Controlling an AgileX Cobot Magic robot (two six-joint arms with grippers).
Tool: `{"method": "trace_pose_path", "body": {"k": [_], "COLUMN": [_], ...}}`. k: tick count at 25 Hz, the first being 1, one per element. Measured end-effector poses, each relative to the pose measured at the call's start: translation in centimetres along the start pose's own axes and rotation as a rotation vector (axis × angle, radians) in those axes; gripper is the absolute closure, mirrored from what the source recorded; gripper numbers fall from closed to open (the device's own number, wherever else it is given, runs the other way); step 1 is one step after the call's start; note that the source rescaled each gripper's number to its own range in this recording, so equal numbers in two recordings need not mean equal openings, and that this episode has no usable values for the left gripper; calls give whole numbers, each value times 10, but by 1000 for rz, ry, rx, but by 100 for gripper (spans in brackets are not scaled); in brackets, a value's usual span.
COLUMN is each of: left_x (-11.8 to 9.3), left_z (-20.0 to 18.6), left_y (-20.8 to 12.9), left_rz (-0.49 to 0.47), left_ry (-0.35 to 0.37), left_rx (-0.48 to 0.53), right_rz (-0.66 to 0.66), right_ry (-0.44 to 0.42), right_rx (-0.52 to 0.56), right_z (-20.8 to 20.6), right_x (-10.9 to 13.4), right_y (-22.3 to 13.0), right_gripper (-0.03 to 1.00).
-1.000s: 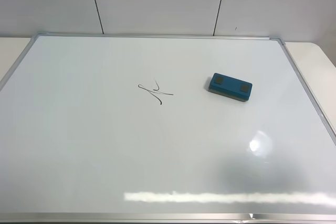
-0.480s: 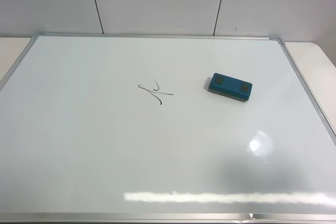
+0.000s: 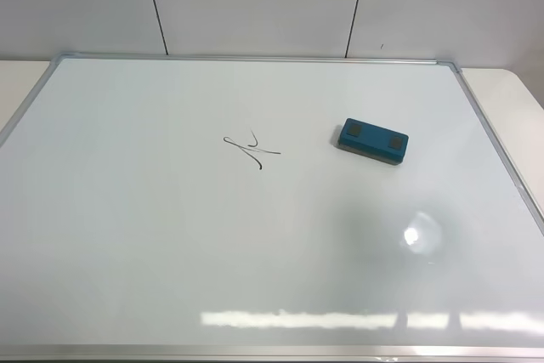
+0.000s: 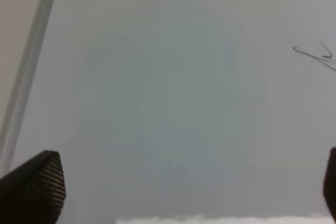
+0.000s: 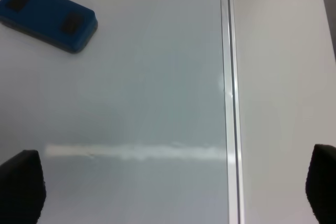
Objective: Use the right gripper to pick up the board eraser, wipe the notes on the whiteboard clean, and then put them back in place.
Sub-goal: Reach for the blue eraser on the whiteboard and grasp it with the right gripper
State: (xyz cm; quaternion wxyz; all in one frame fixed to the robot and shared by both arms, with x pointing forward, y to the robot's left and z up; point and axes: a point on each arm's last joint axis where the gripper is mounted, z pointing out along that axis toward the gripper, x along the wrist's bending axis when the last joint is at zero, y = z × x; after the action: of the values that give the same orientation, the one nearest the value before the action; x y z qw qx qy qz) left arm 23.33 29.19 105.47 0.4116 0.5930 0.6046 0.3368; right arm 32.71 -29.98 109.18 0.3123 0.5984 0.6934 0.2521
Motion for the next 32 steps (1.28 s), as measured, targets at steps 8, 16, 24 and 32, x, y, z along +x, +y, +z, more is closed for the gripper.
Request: {"method": "trace_pose_path", "body": {"k": [8, 16, 24, 32], "left_x": [0, 0, 0, 0], "left_z": [0, 0, 0, 0], "left_y": [0, 0, 0, 0], "left_rz": [0, 0, 0, 0], "left_ry": [0, 0, 0, 0], "left_rx": [0, 0, 0, 0], "right_rz": [-240, -345, -562, -731], "right_ry": [111, 385, 494, 562], "right_rx": [179, 242, 255, 303], "right_z": [76, 169, 229, 269], "right_x": [-3, 16, 47, 103], "right_y": [106, 156, 180, 177], "right_gripper": [-3, -3, -3, -3]}}
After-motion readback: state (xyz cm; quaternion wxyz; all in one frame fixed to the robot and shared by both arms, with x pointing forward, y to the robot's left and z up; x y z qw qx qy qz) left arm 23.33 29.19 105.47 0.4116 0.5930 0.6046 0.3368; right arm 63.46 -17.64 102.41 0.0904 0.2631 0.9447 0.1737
